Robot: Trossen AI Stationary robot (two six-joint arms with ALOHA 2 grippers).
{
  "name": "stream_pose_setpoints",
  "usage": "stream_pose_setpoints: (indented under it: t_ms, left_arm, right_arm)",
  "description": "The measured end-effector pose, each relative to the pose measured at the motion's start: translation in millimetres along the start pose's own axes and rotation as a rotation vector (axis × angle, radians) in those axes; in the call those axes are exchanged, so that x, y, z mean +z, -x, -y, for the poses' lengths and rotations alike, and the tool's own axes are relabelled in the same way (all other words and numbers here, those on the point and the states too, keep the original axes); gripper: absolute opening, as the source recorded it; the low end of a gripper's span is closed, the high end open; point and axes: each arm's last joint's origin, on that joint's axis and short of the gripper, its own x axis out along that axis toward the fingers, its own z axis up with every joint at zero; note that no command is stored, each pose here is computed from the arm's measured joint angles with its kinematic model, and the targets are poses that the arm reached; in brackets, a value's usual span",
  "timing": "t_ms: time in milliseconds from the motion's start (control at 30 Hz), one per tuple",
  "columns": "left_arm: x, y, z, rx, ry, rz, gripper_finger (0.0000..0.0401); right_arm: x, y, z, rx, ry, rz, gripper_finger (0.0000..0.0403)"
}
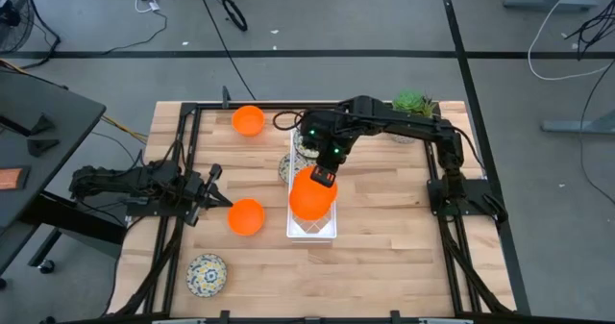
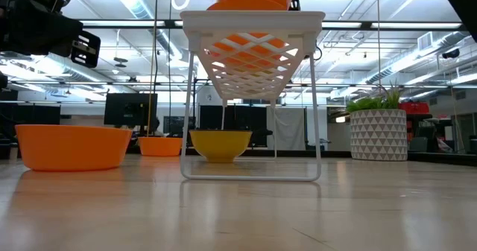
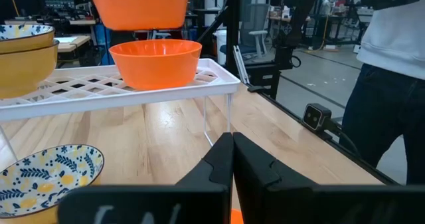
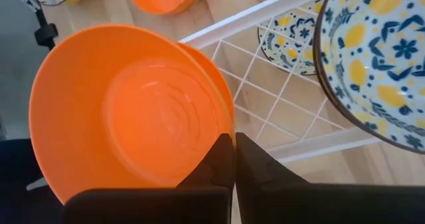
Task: Pick & Place Mini bowls
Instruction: Stack the orange bowl on top of the orange bowl on the shelf
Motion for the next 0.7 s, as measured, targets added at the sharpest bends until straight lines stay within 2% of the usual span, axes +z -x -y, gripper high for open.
stream_pose_setpoints:
  t_ms: [433,700]
  left_arm:
    - [0,0,0,0.0,0.0,-0.001,0.0014]
    - [0,0,0,0.0,0.0,-0.001,0.0014]
  right_arm:
    - [2,-21,5,-0.015,-0.015,-0.042,0.0]
    - [3,-23,4,-0.008,-0.007,-0.024,0.0]
